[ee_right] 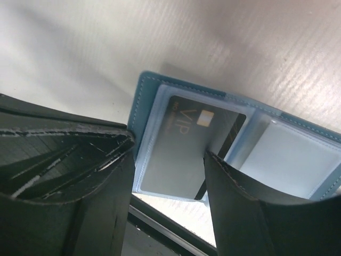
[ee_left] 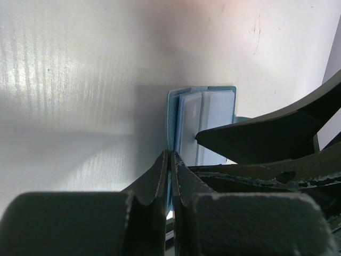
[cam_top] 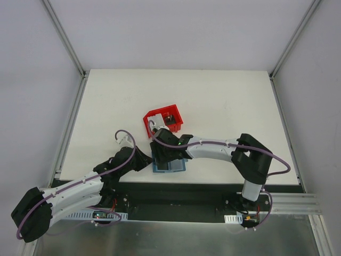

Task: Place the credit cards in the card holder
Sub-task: Turn over the card slot in the card holder.

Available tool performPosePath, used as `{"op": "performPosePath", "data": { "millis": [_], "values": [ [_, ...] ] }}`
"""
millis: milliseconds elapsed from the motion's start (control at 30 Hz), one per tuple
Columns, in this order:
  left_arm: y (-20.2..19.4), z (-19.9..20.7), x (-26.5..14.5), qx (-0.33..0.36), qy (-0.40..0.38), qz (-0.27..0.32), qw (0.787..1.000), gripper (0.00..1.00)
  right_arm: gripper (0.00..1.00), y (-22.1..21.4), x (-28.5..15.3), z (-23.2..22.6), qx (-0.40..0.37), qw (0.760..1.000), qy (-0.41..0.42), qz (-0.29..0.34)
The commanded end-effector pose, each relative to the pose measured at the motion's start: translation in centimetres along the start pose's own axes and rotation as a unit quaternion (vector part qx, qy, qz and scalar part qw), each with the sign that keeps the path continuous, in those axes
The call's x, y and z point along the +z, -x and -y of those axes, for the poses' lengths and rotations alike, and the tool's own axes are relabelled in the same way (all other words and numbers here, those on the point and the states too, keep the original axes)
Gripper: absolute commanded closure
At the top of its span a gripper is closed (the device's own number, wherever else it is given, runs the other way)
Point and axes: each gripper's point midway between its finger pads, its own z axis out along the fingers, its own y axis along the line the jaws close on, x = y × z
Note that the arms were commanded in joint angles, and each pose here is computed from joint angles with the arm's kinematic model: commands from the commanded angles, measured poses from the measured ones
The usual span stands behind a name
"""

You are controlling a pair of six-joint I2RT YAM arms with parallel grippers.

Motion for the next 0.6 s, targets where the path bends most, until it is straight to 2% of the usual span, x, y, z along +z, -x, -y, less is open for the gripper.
{"op": "performPosePath", "data": {
  "millis": [0, 200, 467, 567],
  "values": [
    [0.5, 1.6, -0.2, -0.003, -0.020, 0.008, 1.000, 1.00, 0.43, 0.8, 0.1, -0.3, -0.003, 1.000, -0.022, 0.005],
    [0.5, 1.6, -0.2, -0.005, -0.020, 0.008, 1.000, 1.00, 0.45, 0.9, -0.5, 1.0, -0.020, 0.998, -0.067, 0.009],
    [0.3, 1.3, -0.2, -0.004, -0.016, 0.004, 1.000, 1.00, 0.45, 1.5, -1.3, -1.1, -0.026, 0.999, -0.008, 0.028],
    [0.3, 1.2, -0.2, -0.005, -0.015, 0.003, 1.000, 1.00, 0.44, 2.3, -2.1, -1.8, -0.020, 0.998, 0.017, 0.054]
  ]
}}
